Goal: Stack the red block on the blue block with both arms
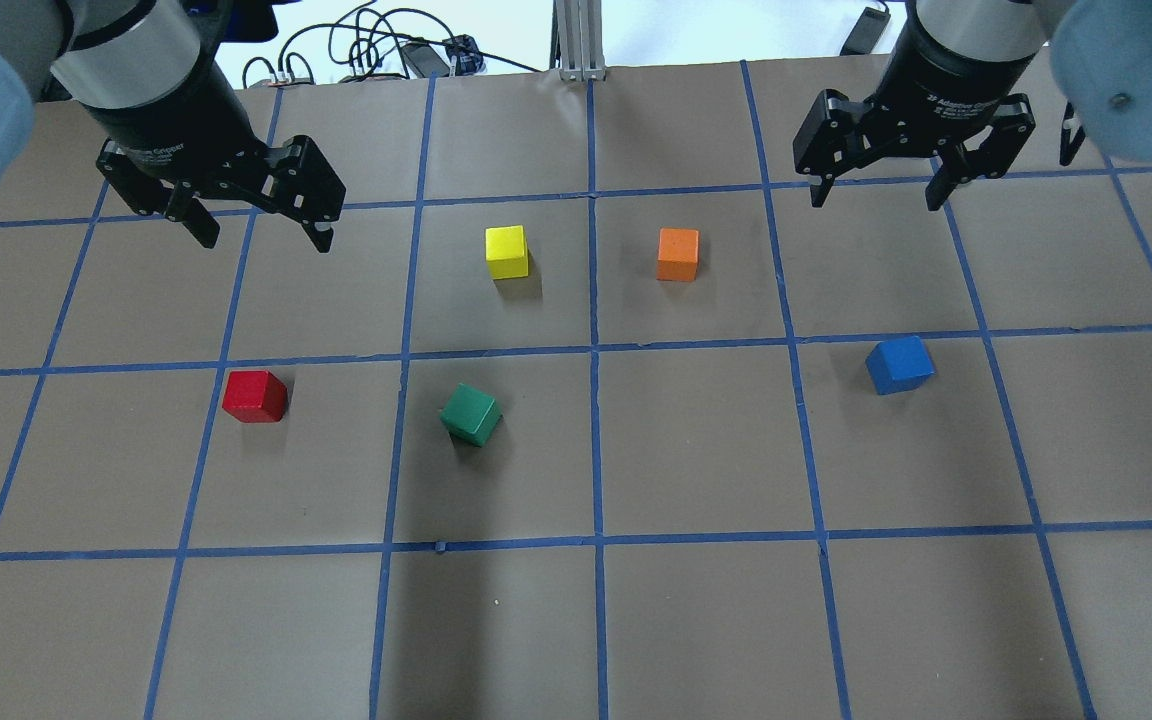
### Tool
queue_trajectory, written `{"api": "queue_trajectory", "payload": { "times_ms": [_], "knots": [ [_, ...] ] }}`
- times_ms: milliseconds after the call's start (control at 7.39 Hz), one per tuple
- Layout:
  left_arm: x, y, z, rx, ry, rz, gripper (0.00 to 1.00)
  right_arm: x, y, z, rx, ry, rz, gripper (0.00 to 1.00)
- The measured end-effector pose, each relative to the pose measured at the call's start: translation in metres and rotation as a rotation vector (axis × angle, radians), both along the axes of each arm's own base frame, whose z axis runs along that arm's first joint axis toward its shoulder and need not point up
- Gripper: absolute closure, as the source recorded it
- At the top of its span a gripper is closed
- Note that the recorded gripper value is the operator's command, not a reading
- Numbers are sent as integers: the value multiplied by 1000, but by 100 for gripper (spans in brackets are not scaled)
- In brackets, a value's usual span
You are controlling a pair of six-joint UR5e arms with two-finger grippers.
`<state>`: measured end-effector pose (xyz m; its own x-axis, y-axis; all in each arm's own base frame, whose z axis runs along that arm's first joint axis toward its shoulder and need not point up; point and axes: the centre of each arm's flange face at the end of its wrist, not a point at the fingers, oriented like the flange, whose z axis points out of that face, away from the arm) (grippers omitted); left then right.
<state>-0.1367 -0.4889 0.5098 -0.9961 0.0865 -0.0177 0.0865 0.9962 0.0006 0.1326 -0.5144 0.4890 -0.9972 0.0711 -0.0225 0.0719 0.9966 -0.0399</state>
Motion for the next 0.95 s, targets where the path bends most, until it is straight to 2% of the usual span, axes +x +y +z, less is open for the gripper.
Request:
{"api": "queue_trajectory", "payload": {
  "times_ms": [406, 677, 947],
  "knots": [
    [5, -9, -7, 11, 0, 2, 0, 0, -13, -10, -17, -1, 0, 0],
    [26, -34, -36, 34, 7, -10, 0, 1, -19, -9, -53, -6, 2, 0],
    [66, -64, -69, 58, 17, -25, 0, 1, -19, -11, -55, -4, 3, 0]
  ]
}}
